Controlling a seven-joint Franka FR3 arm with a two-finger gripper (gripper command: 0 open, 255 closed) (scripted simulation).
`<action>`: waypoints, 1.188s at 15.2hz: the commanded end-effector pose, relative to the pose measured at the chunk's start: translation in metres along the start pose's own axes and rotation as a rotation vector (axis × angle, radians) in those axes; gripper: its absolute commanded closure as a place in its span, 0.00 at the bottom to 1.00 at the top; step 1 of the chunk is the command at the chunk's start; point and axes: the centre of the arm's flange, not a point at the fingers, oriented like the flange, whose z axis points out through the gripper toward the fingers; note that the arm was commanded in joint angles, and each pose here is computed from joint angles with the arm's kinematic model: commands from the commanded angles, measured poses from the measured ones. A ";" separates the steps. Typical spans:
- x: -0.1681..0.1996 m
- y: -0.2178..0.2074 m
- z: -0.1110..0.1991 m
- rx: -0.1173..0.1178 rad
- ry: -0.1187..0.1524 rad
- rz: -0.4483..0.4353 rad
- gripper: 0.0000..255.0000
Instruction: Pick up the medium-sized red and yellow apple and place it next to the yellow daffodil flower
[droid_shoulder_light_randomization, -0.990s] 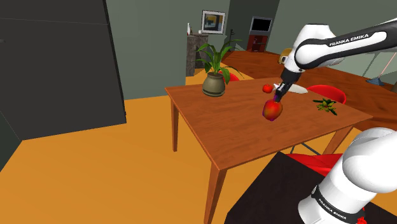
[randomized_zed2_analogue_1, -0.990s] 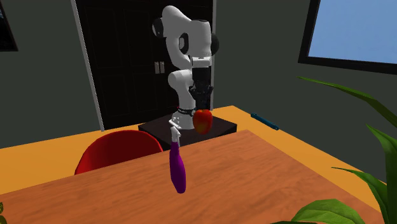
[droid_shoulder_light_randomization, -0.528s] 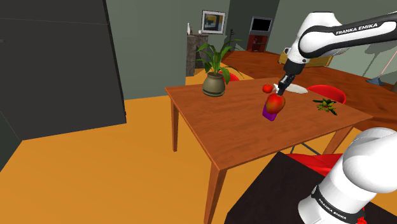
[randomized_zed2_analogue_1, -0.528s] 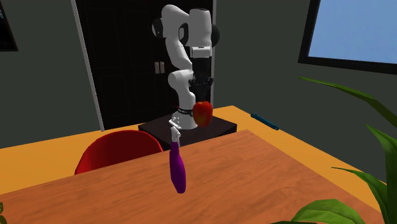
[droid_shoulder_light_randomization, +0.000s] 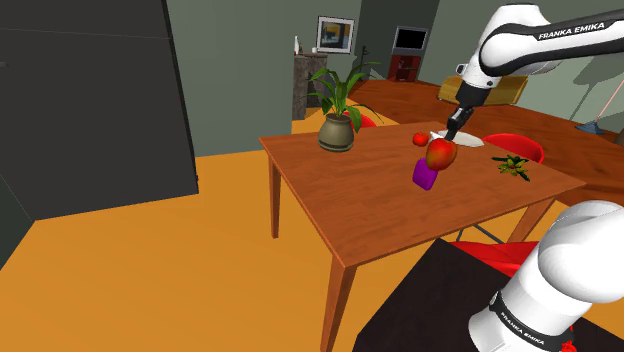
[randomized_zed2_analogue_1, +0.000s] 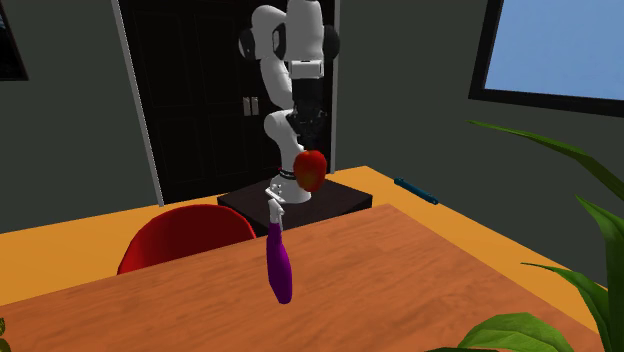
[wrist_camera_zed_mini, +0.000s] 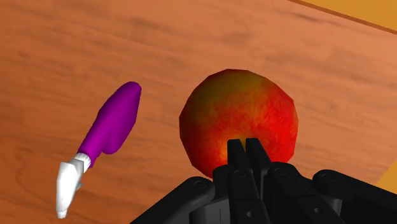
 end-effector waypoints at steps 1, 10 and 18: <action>-0.007 0.024 0.000 0.000 0.000 -0.001 1.00; -0.043 0.137 0.005 0.000 0.000 -0.001 1.00; -0.075 0.238 0.009 0.000 0.000 -0.001 1.00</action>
